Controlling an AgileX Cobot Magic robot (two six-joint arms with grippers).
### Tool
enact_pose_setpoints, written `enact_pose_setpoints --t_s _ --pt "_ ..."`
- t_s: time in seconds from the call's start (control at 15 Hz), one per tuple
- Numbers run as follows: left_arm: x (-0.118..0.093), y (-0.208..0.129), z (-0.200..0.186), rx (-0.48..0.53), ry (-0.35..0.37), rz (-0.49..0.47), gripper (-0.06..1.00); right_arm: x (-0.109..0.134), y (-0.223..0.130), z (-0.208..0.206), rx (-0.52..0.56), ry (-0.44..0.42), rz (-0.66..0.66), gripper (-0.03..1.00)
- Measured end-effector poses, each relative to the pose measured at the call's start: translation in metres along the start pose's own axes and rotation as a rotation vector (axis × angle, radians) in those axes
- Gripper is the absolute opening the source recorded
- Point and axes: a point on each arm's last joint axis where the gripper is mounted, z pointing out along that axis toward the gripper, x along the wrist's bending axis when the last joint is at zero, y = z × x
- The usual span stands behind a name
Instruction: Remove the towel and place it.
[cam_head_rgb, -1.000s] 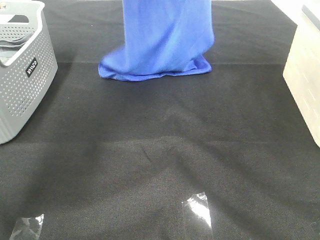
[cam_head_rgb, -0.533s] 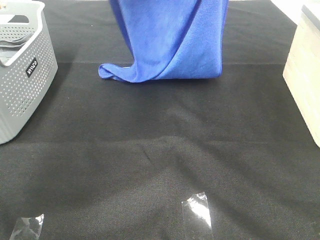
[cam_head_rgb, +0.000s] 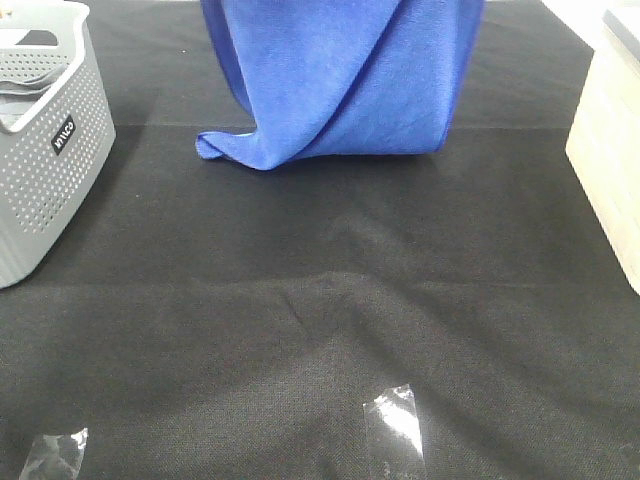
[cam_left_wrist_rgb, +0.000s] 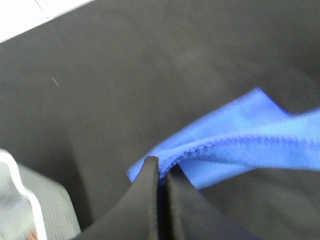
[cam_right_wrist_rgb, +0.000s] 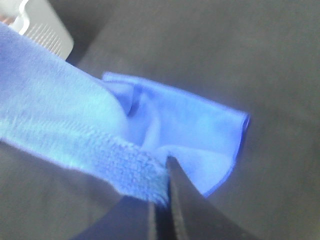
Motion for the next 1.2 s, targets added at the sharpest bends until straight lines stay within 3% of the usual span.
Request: enact_pose_setpoints --t_s 0.4,0.67,1.07,1.2 --pt "-0.01 -0.091 -0.071 0.262 -0.128 -0.028 0.0 0.019 -0.07 -0.04 0.126 0.029 0.081 0.01" --pt "-0.022 -0.14 -0.121 0.276 -0.274 -0.085 0.0 0.036 -0.126 -0.072 0.165 0.068 0.163 0.01" --pt "-0.042 -0.209 -0.16 0.318 -0.473 -0.211 0.0 0.055 -0.202 -0.102 0.187 0.115 0.29 0.01" --pt "-0.046 -0.218 -0.17 0.308 -0.514 -0.236 0.0 0.06 -0.217 -0.113 0.164 0.128 0.301 0.01"
